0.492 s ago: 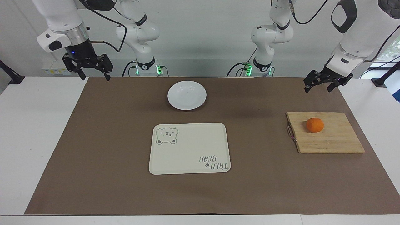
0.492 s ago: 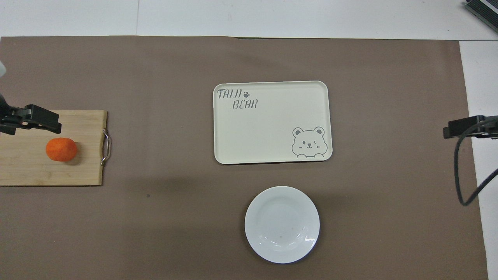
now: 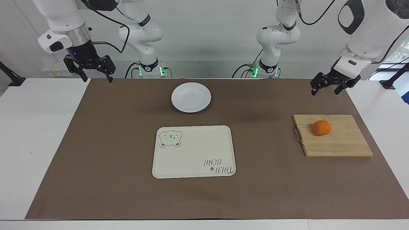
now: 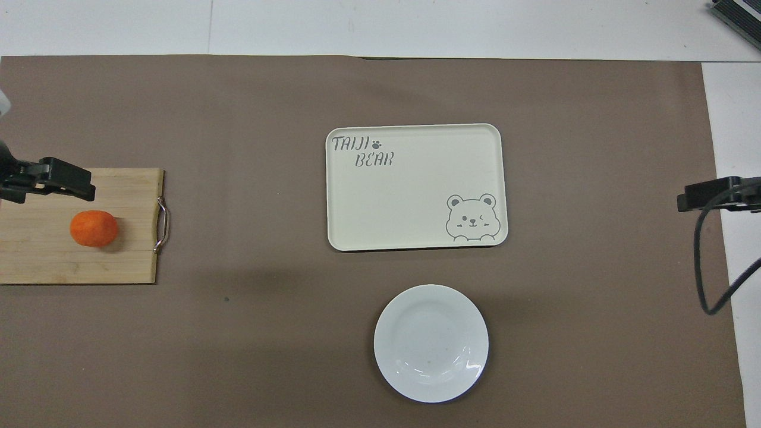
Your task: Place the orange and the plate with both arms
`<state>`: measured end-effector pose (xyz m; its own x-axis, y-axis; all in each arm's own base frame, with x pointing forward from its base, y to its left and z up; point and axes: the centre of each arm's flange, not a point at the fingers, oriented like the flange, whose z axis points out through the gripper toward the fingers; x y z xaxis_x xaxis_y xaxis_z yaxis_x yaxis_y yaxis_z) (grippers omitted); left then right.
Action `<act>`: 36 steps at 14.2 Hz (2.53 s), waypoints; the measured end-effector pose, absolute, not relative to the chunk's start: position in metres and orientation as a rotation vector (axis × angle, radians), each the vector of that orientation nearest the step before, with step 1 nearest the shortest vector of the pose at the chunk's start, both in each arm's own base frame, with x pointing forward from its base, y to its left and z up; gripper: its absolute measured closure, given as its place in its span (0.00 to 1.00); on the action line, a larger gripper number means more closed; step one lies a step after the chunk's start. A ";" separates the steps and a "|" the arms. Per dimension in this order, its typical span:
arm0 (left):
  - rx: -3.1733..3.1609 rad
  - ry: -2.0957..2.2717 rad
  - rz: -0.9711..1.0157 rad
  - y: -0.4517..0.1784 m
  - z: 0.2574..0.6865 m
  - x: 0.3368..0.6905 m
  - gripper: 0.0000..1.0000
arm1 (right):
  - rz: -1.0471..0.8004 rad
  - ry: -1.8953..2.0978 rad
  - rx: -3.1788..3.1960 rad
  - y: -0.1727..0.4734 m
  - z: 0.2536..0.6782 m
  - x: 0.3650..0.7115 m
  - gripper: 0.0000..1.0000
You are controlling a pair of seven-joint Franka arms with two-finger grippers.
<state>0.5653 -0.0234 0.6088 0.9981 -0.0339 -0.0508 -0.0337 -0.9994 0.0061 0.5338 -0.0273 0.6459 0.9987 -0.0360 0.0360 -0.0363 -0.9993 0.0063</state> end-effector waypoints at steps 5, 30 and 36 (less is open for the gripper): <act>3.133 -0.102 -0.057 -0.021 0.597 0.570 0.00 | 0.056 -0.057 3.134 -0.027 0.646 0.534 0.00; 3.112 -0.097 -0.087 0.115 0.374 0.590 0.00 | 0.056 -0.057 3.134 -0.027 0.646 0.534 0.00; 3.106 0.005 -0.142 0.110 0.345 0.575 0.00 | 0.056 -0.057 3.134 -0.027 0.646 0.534 0.00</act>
<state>0.5748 0.1104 0.3449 0.9958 0.0016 -0.0912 0.0046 -0.9995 0.0324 0.5338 -0.0273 0.6459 0.9987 -0.0361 0.0360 -0.0363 -0.9993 0.0063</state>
